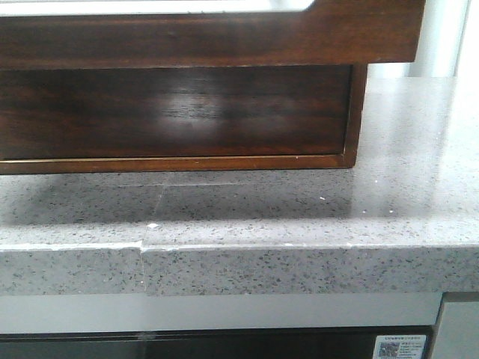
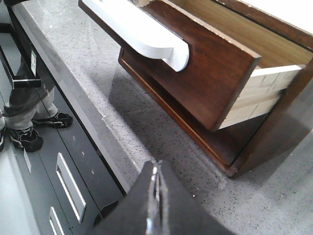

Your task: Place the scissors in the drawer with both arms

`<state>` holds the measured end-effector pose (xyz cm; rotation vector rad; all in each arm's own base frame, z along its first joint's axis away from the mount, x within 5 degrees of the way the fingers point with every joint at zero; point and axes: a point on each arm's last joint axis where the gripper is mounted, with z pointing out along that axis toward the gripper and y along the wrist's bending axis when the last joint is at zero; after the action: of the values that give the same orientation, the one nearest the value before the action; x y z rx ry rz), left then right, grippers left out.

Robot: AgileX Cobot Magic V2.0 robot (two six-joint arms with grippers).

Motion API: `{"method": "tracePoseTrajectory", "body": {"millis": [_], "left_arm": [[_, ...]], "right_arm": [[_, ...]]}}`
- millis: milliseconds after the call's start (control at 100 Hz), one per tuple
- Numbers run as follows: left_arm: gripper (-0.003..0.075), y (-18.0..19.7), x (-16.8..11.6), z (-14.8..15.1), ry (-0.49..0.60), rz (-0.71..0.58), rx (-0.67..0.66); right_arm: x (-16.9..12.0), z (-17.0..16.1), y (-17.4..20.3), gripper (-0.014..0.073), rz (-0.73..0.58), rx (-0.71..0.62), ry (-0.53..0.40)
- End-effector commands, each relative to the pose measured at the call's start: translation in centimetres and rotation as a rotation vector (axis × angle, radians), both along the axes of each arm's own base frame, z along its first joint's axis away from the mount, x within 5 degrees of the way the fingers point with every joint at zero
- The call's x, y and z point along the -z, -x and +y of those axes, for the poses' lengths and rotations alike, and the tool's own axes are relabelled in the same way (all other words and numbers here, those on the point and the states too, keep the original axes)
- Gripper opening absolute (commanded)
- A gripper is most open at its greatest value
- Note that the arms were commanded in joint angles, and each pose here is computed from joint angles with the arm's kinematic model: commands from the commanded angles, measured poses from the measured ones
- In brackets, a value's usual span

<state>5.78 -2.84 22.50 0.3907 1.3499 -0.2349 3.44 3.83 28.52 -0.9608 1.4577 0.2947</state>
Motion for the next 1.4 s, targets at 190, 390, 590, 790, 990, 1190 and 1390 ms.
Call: {"method": "tracePoseTrajectory", "body": {"millis": [190, 390, 590, 790, 990, 1190, 1390], "left_arm": [[-0.0022, -0.3, 0.2, 1.3, 0.128, -0.004, -0.151], [-0.0022, 0.0, 1.3, 2.2, 0.113, 0.079, -0.289], [-0.0022, 0.4, 1.5, 2.8, 0.096, 0.066, -0.406], [-0.0022, 0.3, 3.0, 3.0, 0.068, 0.227, -0.427], [-0.0022, 0.4, 4.1, 3.0, 0.053, 0.349, -0.438], [-0.0022, 0.4, 4.0, 3.0, 0.054, 0.342, -0.437], [-0.0022, 0.4, 4.0, 3.0, 0.054, 0.342, -0.437]], "right_arm": [[-1.4, -0.1, -0.1, -0.0050, -0.057, 0.014, -0.070], [-1.4, -0.1, -0.1, -0.0050, -0.057, 0.014, -0.070], [-1.4, -0.1, -0.1, -0.0050, -0.057, 0.014, -0.070], [-1.4, -0.1, -0.1, -0.0050, -0.057, 0.014, -0.070], [-1.4, -0.1, -0.1, -0.0050, -0.057, 0.014, -0.070], [-1.4, -0.1, -0.1, -0.0050, -0.057, 0.014, -0.070], [-1.4, -0.1, -0.1, -0.0050, -0.057, 0.014, -0.070]]}}
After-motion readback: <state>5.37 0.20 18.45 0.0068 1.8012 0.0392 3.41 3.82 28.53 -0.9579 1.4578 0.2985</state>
